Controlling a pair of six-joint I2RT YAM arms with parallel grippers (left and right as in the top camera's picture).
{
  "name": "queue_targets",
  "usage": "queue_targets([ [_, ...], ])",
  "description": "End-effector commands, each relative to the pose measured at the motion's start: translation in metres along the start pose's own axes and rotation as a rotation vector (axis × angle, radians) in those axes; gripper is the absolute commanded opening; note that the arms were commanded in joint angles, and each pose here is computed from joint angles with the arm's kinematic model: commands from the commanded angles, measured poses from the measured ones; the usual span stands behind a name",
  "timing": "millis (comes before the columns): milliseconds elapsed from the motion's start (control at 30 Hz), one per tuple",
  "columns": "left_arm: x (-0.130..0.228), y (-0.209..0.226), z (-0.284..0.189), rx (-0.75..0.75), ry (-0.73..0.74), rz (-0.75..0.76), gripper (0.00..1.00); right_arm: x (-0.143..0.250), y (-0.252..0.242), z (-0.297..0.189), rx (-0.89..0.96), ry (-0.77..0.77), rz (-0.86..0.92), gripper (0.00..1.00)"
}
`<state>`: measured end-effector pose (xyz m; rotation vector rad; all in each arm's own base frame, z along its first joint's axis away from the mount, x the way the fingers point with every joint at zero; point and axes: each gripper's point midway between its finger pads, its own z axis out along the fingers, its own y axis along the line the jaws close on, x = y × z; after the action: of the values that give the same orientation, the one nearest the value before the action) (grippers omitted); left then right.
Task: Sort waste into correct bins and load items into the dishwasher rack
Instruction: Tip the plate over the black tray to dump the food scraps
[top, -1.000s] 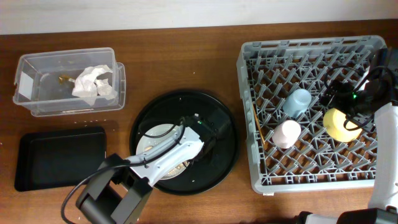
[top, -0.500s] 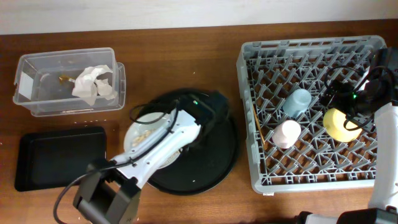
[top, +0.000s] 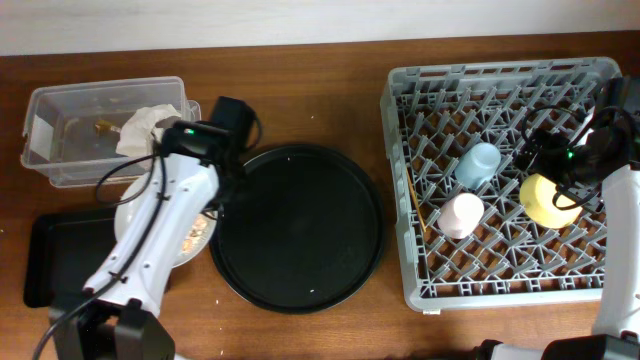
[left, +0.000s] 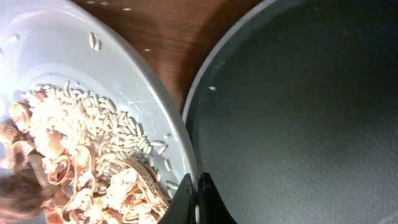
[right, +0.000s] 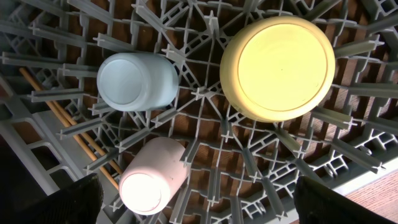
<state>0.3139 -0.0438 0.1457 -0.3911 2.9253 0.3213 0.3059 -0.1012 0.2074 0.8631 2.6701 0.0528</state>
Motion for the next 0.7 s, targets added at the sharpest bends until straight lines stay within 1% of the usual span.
queue_targets([
  [0, -0.016, 0.028, -0.003, -0.002, -0.017, -0.082, 0.00, -0.002, 0.000, -0.001, -0.002, -0.005, 0.011, 0.99],
  [133, -0.027, 0.052, 0.005, 0.010, -0.008, -0.181, 0.00, -0.002, 0.000, -0.001, -0.002, -0.005, 0.011, 0.99],
  [267, -0.040, 0.055, 0.011, 0.194, 0.020, -0.235, 0.00, -0.002, 0.000, -0.001, -0.002, -0.005, 0.011, 0.99],
  [433, -0.051, 0.076, 0.015, 0.302, 0.029, -0.335, 0.00, -0.002, 0.000, -0.001, -0.002, -0.005, 0.011, 0.99],
  [667, -0.061, 0.105, 0.013, 0.509, 0.046, -0.503, 0.00, -0.002, 0.000, -0.001, -0.002, -0.005, 0.011, 0.99],
])
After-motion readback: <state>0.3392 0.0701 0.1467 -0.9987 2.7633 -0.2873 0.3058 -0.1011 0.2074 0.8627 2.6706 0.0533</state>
